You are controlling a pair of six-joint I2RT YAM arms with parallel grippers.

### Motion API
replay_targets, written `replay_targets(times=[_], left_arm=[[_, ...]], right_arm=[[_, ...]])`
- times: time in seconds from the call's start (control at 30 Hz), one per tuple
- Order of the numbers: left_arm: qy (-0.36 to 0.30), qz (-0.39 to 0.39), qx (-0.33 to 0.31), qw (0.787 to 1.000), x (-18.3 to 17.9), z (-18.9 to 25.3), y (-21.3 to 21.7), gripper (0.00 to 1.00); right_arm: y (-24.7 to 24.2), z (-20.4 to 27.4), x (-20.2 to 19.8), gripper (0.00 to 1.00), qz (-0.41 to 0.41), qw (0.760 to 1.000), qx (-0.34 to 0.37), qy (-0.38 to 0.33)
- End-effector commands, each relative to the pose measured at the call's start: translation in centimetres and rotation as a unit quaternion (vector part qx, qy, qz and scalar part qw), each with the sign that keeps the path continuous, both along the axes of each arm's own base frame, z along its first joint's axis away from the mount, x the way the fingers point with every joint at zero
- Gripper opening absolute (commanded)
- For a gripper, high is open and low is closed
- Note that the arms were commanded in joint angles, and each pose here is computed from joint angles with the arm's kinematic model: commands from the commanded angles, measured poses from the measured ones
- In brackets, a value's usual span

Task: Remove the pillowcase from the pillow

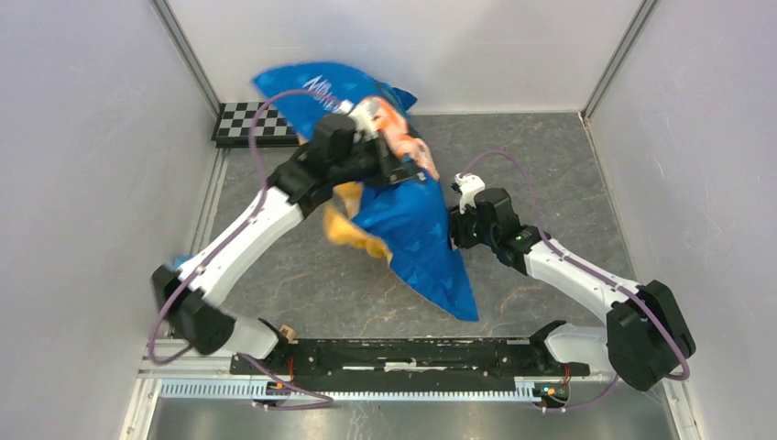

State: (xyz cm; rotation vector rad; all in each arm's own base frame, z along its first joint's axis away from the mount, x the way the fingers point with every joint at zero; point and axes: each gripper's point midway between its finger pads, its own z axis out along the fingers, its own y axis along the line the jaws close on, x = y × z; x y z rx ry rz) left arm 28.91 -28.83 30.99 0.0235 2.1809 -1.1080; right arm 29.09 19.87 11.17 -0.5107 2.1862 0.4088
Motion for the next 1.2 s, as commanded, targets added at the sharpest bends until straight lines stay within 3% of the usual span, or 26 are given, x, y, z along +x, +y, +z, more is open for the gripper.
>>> replay_targets(times=[0.0,0.1,0.23,0.3,0.4,0.47,0.5,0.67,0.83,1.1,1.17], left_arm=[[-0.138,-0.075,-0.106,0.982,2.7,9.4,-9.0,0.02],[-0.107,-0.099,-0.137,0.980,6.0,7.5,-13.8,0.02],[-0.080,-0.108,-0.119,0.984,9.3,2.6,-19.7,0.02],[-0.062,-0.107,-0.123,0.985,10.7,-0.5,-22.3,0.02],[-0.031,-0.108,-0.152,0.982,12.1,-4.1,-24.8,0.02],[-0.024,-0.113,-0.152,0.982,12.6,-5.9,-25.9,0.02],[-0.026,-0.117,-0.152,0.981,12.8,-6.3,-26.3,0.02],[-0.048,-0.116,-0.162,0.979,13.6,-6.0,-26.8,0.06],[-0.078,-0.123,-0.163,0.976,13.0,-3.4,-26.1,0.10],[-0.092,-0.143,-0.183,0.968,11.4,-0.1,-25.3,0.10],[-0.096,-0.143,-0.183,0.968,11.2,0.5,-25.1,0.11]], right_arm=[[2.6,2.1,-1.0,0.56,0.060,0.988,0.144,0.013],[0.2,2.4,-1.3,0.56,0.041,0.983,0.181,0.010],[-5.7,2.3,-0.4,0.60,-0.059,0.992,0.110,-0.023],[-9.1,3.1,0.1,0.69,-0.131,0.988,0.063,-0.046],[-14.4,6.6,0.0,0.86,-0.241,0.963,0.003,-0.121],[-16.7,9.1,-0.7,0.98,-0.292,0.942,-0.001,-0.168],[-17.1,10.6,-1.1,0.98,-0.299,0.934,0.010,-0.193],[-15.4,15.1,-1.9,0.98,-0.253,0.936,0.066,-0.235],[-10.2,18.0,-2.8,0.98,-0.108,0.948,0.132,-0.269],[-8.3,13.5,0.1,0.97,-0.105,0.970,0.133,-0.172],[-8.0,13.3,0.5,0.86,-0.109,0.968,0.146,-0.175]])
